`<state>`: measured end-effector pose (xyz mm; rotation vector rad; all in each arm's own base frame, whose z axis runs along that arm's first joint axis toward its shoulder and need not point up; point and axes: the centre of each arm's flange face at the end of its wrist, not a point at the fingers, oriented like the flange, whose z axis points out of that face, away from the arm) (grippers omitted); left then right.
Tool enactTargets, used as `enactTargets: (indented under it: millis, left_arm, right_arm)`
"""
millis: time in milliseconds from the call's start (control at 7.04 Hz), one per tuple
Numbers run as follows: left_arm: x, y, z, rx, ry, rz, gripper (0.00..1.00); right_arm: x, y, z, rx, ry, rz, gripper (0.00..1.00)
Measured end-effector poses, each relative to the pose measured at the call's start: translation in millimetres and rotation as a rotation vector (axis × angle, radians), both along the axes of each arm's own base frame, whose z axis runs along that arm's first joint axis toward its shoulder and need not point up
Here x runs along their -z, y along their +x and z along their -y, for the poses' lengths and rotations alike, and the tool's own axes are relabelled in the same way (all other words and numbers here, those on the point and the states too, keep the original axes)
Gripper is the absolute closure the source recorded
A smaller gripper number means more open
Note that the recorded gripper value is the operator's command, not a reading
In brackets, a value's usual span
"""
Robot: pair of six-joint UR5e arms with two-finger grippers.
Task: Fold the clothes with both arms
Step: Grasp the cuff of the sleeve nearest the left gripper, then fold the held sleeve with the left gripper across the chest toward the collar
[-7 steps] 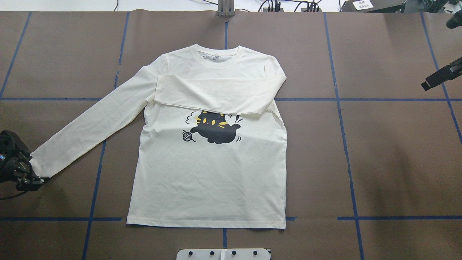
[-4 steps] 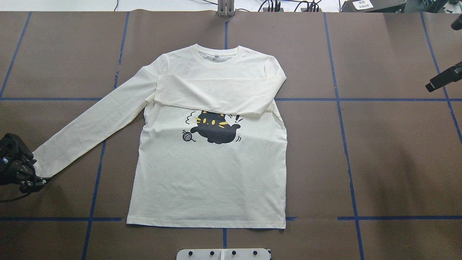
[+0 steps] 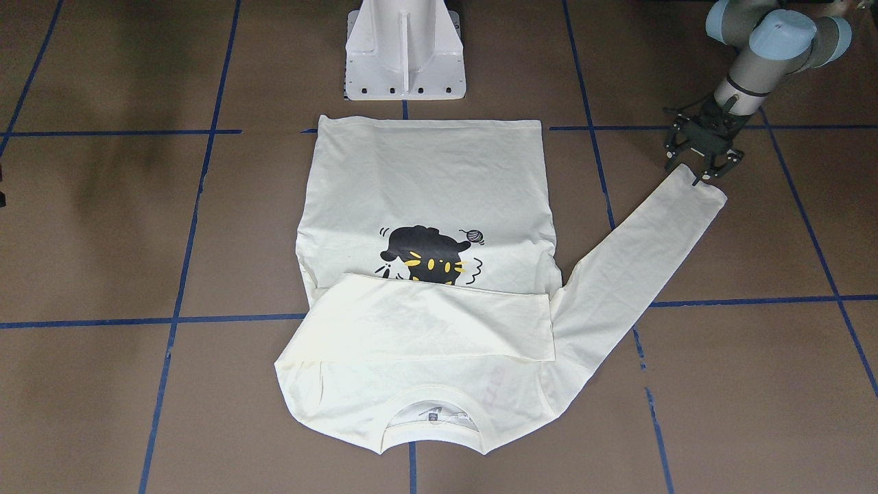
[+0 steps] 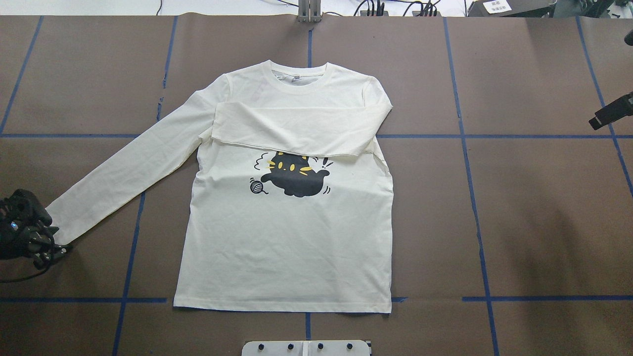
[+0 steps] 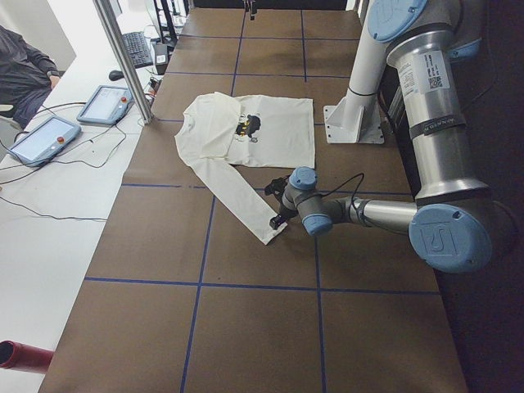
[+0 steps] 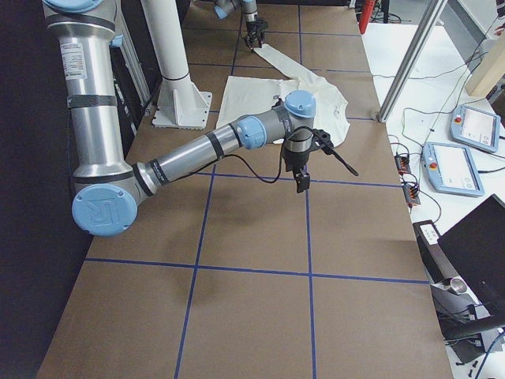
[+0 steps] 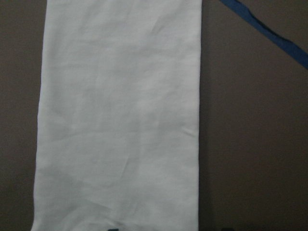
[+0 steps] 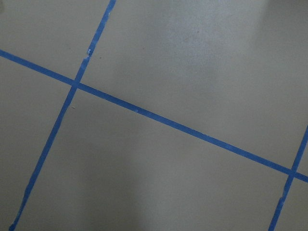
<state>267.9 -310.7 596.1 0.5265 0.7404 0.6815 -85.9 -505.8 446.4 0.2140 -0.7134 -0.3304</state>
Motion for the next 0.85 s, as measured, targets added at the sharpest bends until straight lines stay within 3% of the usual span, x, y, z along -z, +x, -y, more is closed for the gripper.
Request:
enactTargets:
  millis: [568,853]
  left_arm:
    - [8.2,-3.8,5.8,0.038,0.031,0.002,1.00]
    - [33.0,-14.4,29.5,0.093,0.056,-0.026,1.00]
  right_arm:
    - [-3.1,2.0,-2.3,-0.006,-0.006,-0.004,0.00]
    - [-4.0,3.1,-1.7,-0.005,-0.004,-0.006,0.00]
